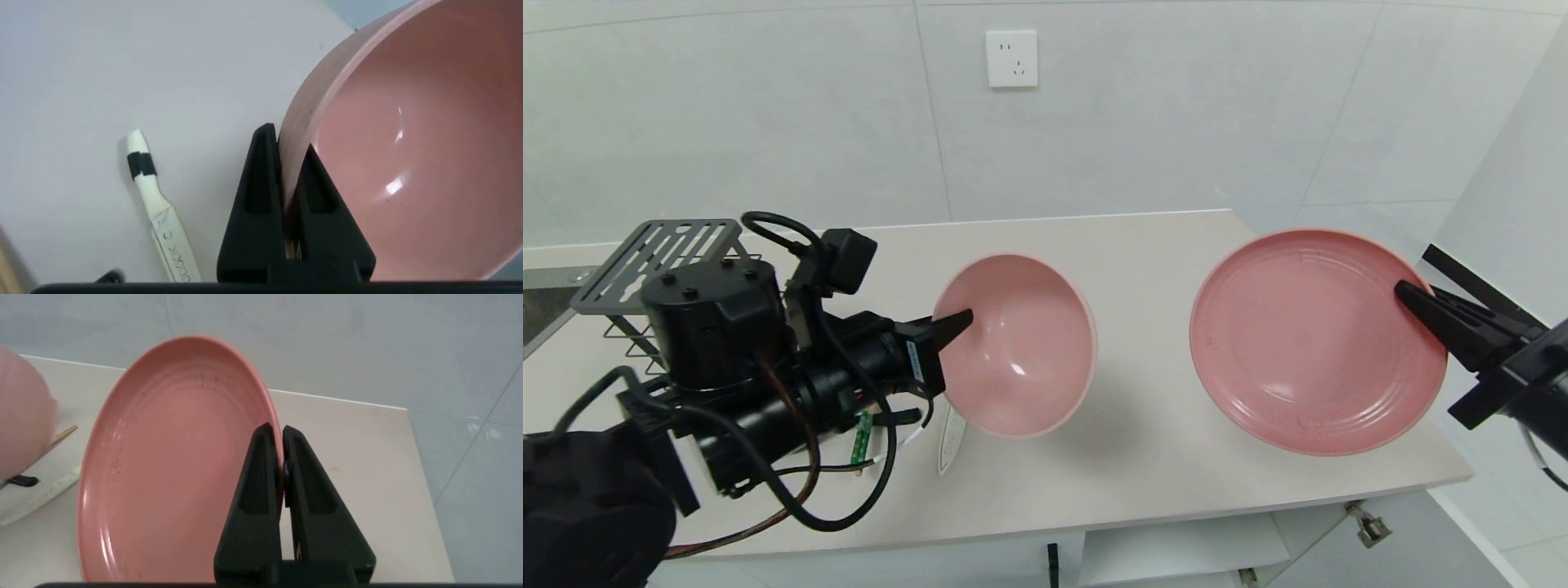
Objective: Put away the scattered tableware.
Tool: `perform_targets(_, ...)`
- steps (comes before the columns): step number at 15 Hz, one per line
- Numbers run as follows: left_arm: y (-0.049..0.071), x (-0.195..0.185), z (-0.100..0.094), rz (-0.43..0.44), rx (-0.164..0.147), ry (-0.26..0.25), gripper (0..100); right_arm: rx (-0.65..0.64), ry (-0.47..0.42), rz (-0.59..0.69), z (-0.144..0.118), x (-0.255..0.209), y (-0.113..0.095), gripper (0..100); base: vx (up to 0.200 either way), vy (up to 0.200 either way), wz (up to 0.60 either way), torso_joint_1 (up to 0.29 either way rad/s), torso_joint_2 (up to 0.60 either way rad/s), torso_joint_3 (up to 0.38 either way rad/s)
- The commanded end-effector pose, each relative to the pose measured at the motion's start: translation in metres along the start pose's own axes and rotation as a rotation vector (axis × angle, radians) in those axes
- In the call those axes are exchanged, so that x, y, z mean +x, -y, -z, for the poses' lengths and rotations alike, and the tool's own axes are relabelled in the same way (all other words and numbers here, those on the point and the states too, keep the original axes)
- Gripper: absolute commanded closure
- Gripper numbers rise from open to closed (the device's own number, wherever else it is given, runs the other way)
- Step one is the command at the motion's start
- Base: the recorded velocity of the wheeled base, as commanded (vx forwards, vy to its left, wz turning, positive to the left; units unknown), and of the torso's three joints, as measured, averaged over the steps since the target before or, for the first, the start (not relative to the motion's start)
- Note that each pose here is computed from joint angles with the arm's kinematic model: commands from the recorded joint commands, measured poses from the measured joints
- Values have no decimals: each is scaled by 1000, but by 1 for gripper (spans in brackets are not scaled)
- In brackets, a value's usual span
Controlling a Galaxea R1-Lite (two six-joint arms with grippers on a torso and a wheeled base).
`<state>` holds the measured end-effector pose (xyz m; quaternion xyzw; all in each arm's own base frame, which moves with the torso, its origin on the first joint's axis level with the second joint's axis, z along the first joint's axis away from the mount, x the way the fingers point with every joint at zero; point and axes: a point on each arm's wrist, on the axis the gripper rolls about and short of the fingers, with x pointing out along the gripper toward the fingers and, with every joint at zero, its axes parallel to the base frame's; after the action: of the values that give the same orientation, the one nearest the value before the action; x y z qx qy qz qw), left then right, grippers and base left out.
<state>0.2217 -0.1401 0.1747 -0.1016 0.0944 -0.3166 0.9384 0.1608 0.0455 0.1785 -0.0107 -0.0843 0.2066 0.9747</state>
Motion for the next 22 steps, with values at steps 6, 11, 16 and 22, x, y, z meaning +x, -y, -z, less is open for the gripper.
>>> perform_targets(6,10,-70,-10,29,15,120,100,-1,-29,34,7,-8,4,100,0,0,0,0,0,0)
perform_targets(11,0,-96,-8,-34,44,162,100,-8,26,64,-3,-22,7,100,0,0,0,0,0,0)
perform_targets(16,6,-129,2,-12,35,184,100,-10,60,45,-7,-31,7,100,0,0,0,0,0,0)
perform_targets(22,5,-152,25,-20,33,171,100,-17,67,7,-8,-33,1,100,0,0,0,0,0,0)
